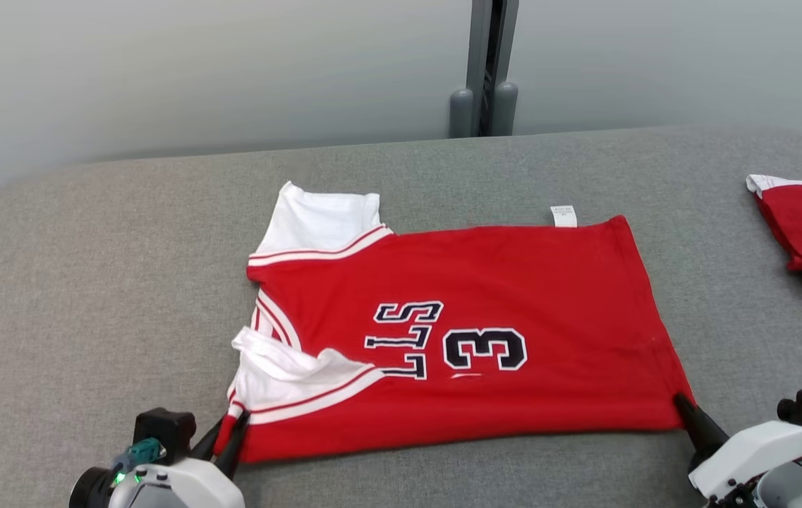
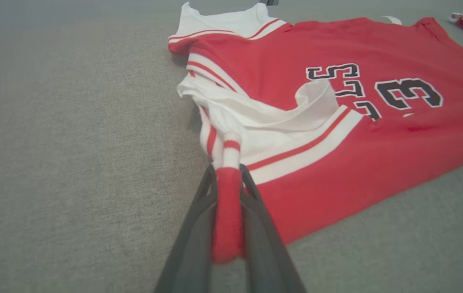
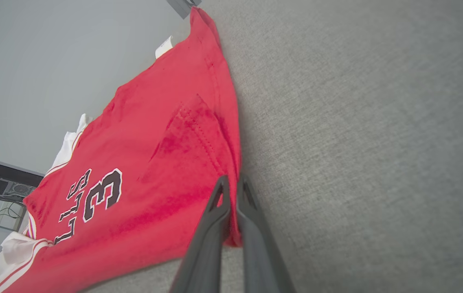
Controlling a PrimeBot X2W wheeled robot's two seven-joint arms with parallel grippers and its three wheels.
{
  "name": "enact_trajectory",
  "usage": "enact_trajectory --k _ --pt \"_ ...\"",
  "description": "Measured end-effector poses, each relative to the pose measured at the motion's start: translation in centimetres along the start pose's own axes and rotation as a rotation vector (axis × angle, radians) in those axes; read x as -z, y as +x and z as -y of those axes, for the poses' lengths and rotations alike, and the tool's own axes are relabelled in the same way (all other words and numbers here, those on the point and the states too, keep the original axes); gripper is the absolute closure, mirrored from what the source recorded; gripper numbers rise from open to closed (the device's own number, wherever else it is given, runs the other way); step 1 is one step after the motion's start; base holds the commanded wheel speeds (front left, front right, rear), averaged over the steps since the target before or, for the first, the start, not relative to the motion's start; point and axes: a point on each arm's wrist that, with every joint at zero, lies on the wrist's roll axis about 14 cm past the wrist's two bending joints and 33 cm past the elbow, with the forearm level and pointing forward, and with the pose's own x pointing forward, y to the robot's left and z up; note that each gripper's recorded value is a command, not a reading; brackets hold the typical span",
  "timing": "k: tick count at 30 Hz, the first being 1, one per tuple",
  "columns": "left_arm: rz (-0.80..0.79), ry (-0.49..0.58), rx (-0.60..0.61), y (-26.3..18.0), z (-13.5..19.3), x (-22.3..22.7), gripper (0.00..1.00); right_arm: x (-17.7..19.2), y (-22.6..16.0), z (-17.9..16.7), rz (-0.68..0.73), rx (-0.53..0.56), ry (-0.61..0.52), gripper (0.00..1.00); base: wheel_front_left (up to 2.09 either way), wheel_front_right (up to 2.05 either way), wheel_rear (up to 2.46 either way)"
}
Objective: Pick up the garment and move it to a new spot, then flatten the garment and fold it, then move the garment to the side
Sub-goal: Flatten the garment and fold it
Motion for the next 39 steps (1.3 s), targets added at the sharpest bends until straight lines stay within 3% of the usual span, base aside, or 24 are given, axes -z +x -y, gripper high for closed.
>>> enact_trajectory --k 6,13,14,15,16,25,39 --pt "-0.093 0.016 0.013 -2.5 0.1 2.2 1.00 2.1 -2.4 1.2 -0.085 0.013 0.031 1.00 0.00 0.00 0.00" --pt "-0.159 0.001 0.044 -4.8 1.5 3.7 0.97 2.5 -4.4 2.3 -0.092 0.028 0.088 1.00 0.00 0.00 0.00" --pt "-0.173 -0.003 0.043 -5.0 1.5 3.9 0.56 2.7 -4.6 2.4 -0.097 0.031 0.100 0.80 0.00 0.00 0.00" --pt "-0.176 -0.004 0.042 -5.2 1.5 3.9 0.33 2.8 -4.7 2.5 -0.097 0.033 0.108 0.80 0.00 0.00 0.00" --pt "-0.172 -0.009 0.039 -5.2 1.6 3.8 0.00 2.7 -4.7 2.6 -0.094 0.035 0.127 0.00 0.00 0.00 0.00" --pt "-0.120 -0.017 -0.013 -5.2 0.4 1.7 0.00 -0.1 -4.6 3.0 -0.019 0.032 0.084 0.00 0.00 0.00 0.00" --pt "0.278 -0.036 -0.047 -1.6 0.2 -7.0 0.00 -9.1 -3.0 -3.6 0.320 -0.172 -0.210 0.00 0.00 0.00 0.00"
